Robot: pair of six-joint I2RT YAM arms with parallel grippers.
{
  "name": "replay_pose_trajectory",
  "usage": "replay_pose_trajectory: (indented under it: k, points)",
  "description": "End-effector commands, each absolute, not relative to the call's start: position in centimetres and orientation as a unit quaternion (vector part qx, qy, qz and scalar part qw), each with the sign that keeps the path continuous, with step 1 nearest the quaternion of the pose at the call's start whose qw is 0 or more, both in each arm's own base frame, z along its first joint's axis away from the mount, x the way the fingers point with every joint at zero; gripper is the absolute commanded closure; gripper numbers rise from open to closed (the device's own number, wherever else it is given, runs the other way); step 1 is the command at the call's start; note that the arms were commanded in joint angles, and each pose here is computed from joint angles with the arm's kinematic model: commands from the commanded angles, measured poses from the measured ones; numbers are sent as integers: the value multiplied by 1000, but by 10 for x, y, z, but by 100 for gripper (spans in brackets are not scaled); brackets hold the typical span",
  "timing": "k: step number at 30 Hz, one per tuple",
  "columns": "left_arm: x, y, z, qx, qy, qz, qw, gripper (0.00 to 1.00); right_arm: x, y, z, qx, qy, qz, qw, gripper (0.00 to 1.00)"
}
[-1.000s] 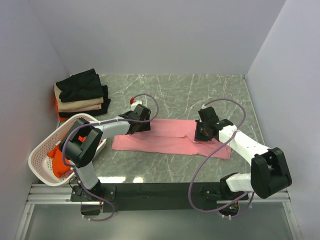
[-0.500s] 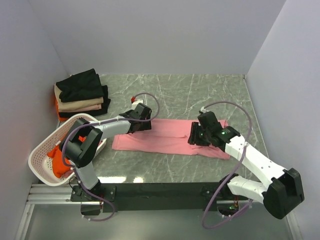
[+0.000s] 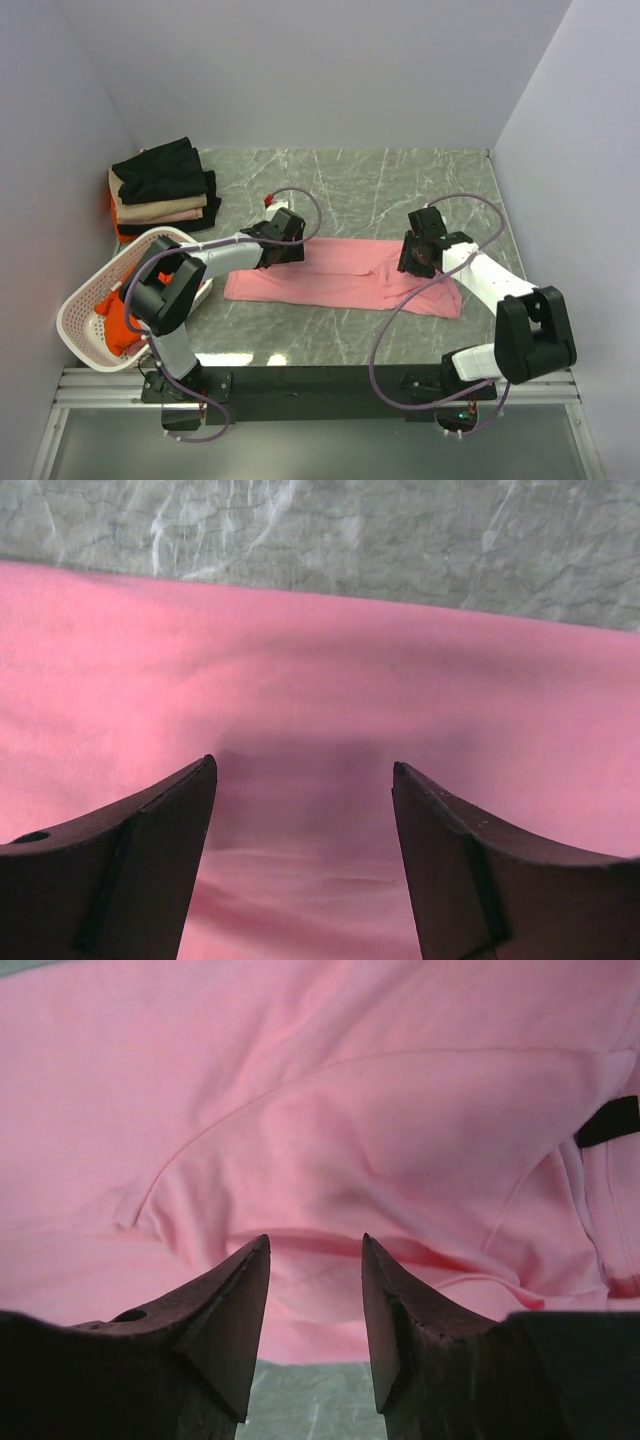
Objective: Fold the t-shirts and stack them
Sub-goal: Fold the tshirt
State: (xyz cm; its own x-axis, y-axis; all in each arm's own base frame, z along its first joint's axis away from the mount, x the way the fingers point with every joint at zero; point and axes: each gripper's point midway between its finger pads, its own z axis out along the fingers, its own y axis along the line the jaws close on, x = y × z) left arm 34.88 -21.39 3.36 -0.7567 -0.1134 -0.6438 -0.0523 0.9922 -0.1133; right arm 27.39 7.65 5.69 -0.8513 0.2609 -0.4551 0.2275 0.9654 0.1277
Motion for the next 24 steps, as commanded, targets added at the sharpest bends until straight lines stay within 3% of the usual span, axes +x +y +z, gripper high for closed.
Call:
replay_pose_trajectory:
  k: [1,12,24]
  points:
    - [350,-213,40,-39,931,-44,359,23,301,76,66,122,954,31,271,51]
    - [350,-213,41,-34,928,-49,367,23,253,66,41,121,972,11,201,52]
    - [349,-208,44,-32,925,-44,377,23,212,112,70,67,979,118,155,51]
